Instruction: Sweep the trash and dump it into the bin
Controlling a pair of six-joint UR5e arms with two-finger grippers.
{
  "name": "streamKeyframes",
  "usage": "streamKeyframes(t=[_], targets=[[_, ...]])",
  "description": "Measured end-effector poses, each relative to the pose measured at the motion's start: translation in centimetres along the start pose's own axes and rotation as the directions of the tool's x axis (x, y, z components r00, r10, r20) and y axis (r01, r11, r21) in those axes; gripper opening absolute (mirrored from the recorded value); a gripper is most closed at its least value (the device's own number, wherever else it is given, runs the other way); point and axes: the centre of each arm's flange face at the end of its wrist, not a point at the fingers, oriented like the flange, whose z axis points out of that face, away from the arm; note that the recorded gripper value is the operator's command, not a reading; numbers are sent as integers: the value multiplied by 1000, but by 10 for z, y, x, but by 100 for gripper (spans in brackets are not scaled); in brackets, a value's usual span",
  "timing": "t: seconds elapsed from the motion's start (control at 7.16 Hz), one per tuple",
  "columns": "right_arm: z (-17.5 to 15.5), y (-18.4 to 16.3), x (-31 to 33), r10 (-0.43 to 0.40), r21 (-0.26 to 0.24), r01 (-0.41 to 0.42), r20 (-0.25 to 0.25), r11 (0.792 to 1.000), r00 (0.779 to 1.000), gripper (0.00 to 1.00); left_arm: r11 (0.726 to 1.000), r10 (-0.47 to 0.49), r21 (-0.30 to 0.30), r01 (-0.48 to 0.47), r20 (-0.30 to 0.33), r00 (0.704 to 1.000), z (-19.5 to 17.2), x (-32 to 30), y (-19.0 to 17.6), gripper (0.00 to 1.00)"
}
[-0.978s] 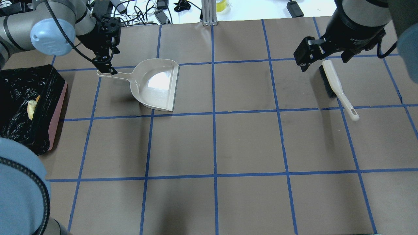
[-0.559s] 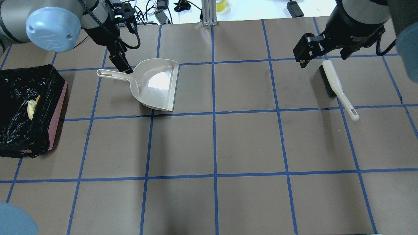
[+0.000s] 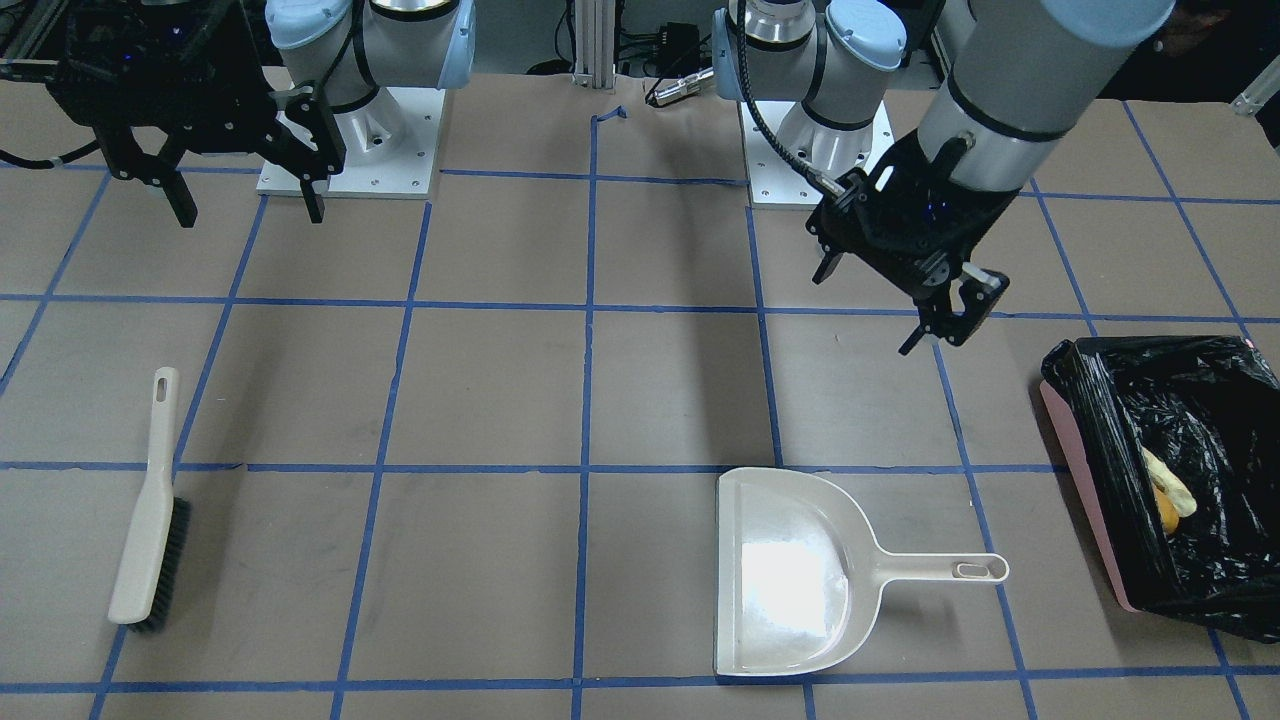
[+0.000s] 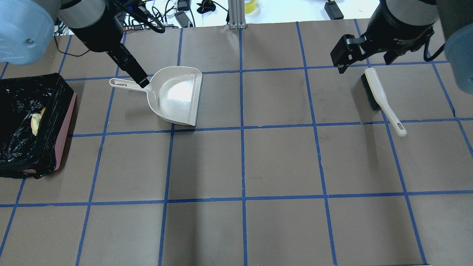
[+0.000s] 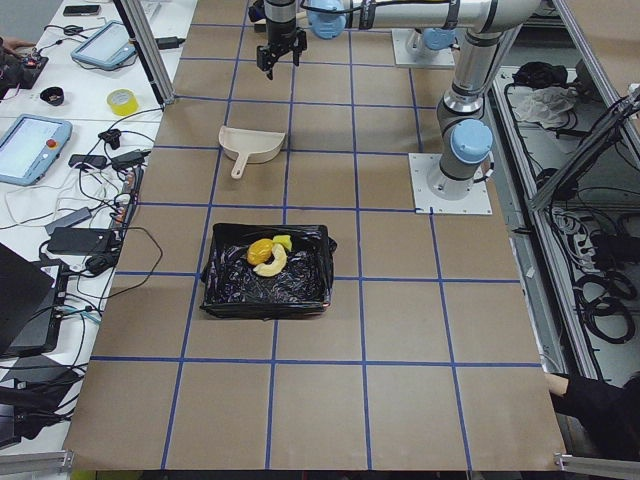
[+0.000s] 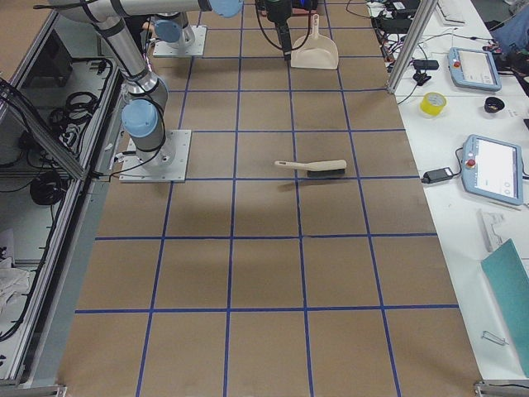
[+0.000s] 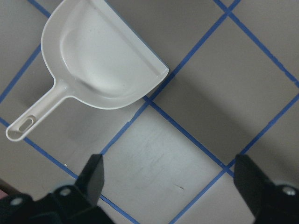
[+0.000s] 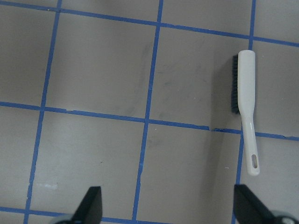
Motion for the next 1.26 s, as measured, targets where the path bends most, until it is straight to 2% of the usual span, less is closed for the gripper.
streamKeyframes(t=[0.28, 0.56, 0.84, 1.26], targets=[[0, 0, 0, 1, 0, -1, 0, 1000, 1000, 99, 976, -220, 13, 220, 11, 975, -29, 21, 17, 100], [2, 3, 0, 0, -3, 0, -1, 1000, 1000, 99, 928, -372, -14, 373, 31, 928, -43, 33, 33, 100], [6, 4, -1, 0, -11, 0, 1, 1000, 1000, 99, 871, -488, -31, 491, 72, 870, -49, 36, 42, 100], [7, 4, -1, 1, -13, -1, 0, 1000, 1000, 99, 786, -615, -26, 618, 74, 785, -45, 38, 44, 100]])
